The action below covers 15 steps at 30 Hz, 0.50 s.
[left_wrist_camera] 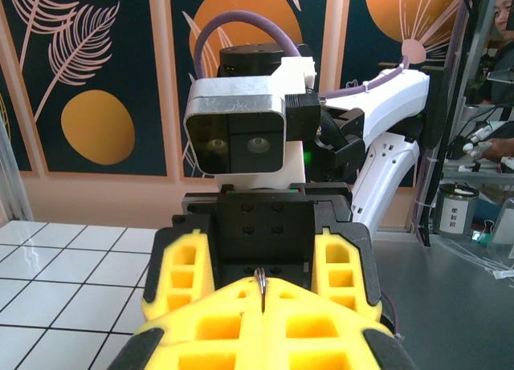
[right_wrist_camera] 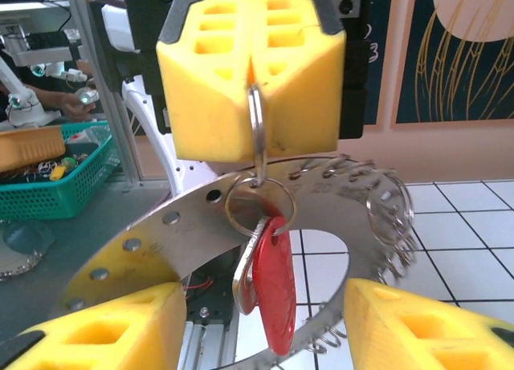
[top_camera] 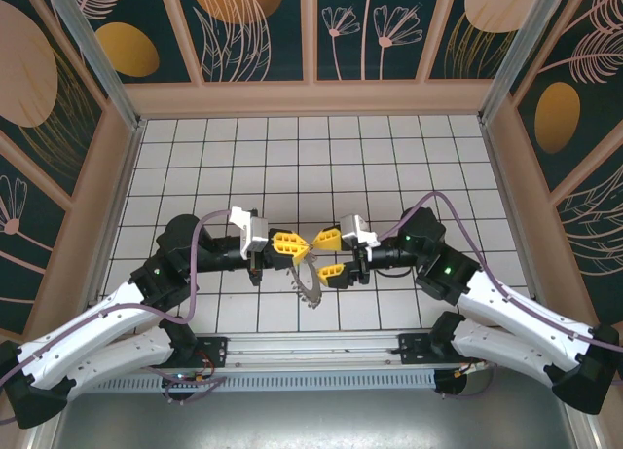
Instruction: Put the keys on the keyring
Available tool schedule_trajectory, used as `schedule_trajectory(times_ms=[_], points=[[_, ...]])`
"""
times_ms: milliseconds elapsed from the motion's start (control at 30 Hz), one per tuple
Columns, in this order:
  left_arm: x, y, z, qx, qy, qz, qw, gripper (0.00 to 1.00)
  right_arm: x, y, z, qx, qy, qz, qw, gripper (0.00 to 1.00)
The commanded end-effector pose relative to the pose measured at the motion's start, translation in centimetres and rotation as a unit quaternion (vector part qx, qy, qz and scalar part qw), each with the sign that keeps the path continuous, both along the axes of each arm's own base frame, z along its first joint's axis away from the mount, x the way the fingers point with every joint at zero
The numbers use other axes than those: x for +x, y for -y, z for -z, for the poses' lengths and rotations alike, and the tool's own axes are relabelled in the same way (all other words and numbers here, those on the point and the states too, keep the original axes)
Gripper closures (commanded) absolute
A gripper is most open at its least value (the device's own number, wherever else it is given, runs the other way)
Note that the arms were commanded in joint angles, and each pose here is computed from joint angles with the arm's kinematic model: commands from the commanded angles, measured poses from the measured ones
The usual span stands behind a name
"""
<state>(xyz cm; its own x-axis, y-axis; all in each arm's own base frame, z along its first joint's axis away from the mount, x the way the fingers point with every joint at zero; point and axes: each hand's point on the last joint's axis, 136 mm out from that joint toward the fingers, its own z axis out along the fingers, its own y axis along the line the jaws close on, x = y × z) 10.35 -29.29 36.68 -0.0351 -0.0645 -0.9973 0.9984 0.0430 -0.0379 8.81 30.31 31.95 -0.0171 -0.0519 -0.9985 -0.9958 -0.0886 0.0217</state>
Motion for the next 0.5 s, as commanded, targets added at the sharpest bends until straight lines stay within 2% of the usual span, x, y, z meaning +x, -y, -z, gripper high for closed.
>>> schedule_trajectory(times_ms=[0, 267, 467], points=[[-0.34, -0.28, -2.12, -0.023, 0.026, 0.001, 0.999, 1.00, -0.45, -0.28, -0.76, 0.019, 0.014, -0.009, 1.000, 0.50], [-0.43, -0.41, -2.15, -0.024, 0.025, 0.001, 0.999, 1.00, -0.07, -0.89, -1.16, 0.029, 0.015, -0.006, 0.999, 0.66], [-0.44, -0.60, -2.22, -0.025, 0.026, -0.003, 0.999, 1.00, 0.45, -0.94, -1.12, 0.027, 0.017, 0.008, 0.999, 0.89]])
